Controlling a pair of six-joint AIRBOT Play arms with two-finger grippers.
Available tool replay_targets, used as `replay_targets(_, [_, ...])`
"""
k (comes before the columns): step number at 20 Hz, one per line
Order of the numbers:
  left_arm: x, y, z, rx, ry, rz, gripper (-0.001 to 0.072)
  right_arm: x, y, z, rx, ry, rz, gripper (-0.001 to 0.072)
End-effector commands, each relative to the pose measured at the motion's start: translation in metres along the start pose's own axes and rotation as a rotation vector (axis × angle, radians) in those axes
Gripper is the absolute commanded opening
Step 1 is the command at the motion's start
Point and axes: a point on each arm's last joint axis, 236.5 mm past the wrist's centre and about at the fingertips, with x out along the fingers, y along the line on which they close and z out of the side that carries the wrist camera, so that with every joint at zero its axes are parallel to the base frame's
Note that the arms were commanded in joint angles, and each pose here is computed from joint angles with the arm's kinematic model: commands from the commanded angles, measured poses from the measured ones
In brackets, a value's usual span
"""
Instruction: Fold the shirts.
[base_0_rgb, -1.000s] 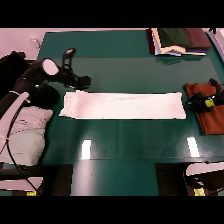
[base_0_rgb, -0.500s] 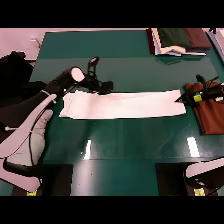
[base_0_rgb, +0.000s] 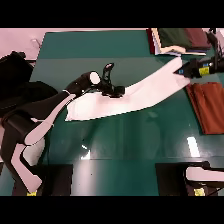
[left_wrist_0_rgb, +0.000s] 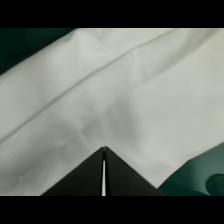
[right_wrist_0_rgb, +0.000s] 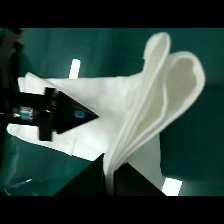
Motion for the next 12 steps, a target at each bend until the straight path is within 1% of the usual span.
replay_targets(1, [0.020,-0.006,-0.005,0.046,0.018,-0.007,0.0022,-0.004,0.080,0.017,-0.096,-0.081,0.051,0.0017])
replay_targets(4, [0.029,0.002,-0.014,0.045,0.053,0.007,0.0022,0.006,0.126,0.016,-0.156,-0.067,0.099,0.0017])
replay_targets(8, [0.022,0.006,-0.014,0.084,0.063,0.020,0.0022,0.026,0.165,0.010,-0.189,-0.067,0.151,0.0017])
replay_targets(10, [-0.005,0.016,0.007,0.097,0.029,0.044,0.0022,0.038,0.186,0.007,-0.203,-0.073,0.180,0.0017])
replay_targets(12, [-0.059,0.038,0.041,0.149,-0.037,0.128,0.0022,0.054,0.212,0.001,-0.227,-0.075,0.223,0.0017])
